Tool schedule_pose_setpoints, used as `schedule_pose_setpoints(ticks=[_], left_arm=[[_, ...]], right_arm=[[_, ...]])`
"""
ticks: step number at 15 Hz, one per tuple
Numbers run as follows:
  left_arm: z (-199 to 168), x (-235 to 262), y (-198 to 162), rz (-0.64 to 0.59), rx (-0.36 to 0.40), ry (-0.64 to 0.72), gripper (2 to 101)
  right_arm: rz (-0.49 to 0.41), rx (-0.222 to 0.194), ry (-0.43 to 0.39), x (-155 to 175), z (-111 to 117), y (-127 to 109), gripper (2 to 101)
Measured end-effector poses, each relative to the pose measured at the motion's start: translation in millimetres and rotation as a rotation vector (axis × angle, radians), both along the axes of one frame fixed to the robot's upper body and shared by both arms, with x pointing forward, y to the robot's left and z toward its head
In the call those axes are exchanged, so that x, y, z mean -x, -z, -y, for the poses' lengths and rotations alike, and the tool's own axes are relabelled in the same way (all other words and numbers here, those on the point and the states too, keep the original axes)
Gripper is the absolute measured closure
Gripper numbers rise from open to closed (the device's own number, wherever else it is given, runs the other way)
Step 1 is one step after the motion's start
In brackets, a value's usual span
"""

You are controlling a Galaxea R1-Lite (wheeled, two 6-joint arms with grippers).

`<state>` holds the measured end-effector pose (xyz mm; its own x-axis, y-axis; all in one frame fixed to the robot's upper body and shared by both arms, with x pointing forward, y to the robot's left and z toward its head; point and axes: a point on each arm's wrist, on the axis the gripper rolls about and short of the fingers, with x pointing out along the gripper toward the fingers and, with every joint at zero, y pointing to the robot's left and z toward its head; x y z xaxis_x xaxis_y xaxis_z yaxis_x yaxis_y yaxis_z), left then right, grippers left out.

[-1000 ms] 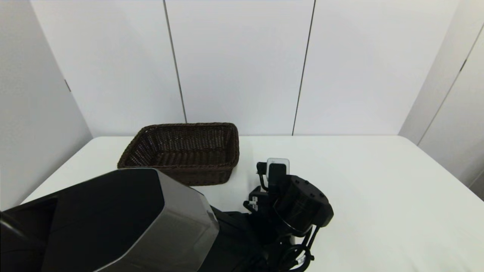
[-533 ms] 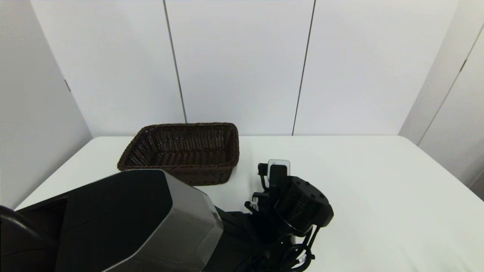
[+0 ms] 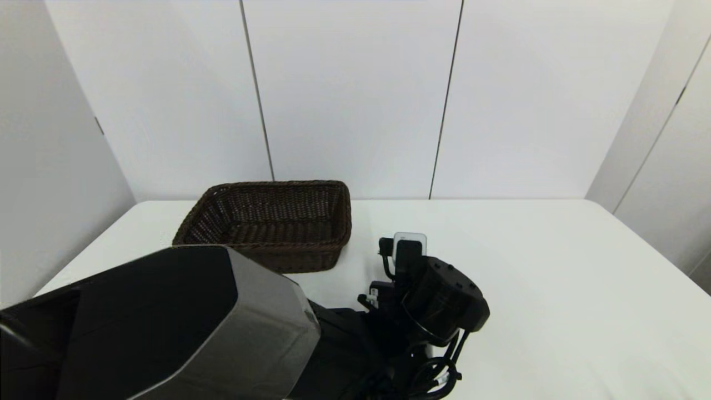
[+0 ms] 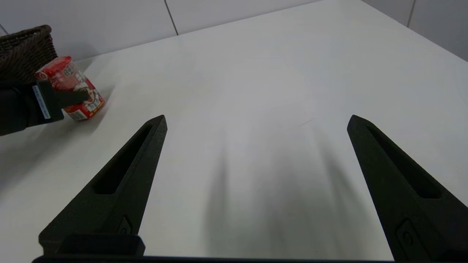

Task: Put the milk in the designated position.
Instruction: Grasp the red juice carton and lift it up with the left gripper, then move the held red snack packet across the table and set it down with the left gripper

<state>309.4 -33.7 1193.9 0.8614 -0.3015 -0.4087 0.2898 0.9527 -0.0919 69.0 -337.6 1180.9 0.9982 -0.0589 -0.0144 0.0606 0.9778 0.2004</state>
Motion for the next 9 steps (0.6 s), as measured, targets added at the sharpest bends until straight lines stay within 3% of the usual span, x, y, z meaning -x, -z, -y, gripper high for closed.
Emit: schedule_pose_setpoints(ticks=[6, 9], left_arm=[[-29, 31, -73, -0.076, -0.049, 0.213, 80.9], [-69, 32, -127, 0.001, -0.044, 0.230, 80.9]], right_arm=[[0.000, 0.000, -0.001, 0, 0, 0, 4.6], [0.000, 0.000, 0.000, 0, 0, 0, 4.6]])
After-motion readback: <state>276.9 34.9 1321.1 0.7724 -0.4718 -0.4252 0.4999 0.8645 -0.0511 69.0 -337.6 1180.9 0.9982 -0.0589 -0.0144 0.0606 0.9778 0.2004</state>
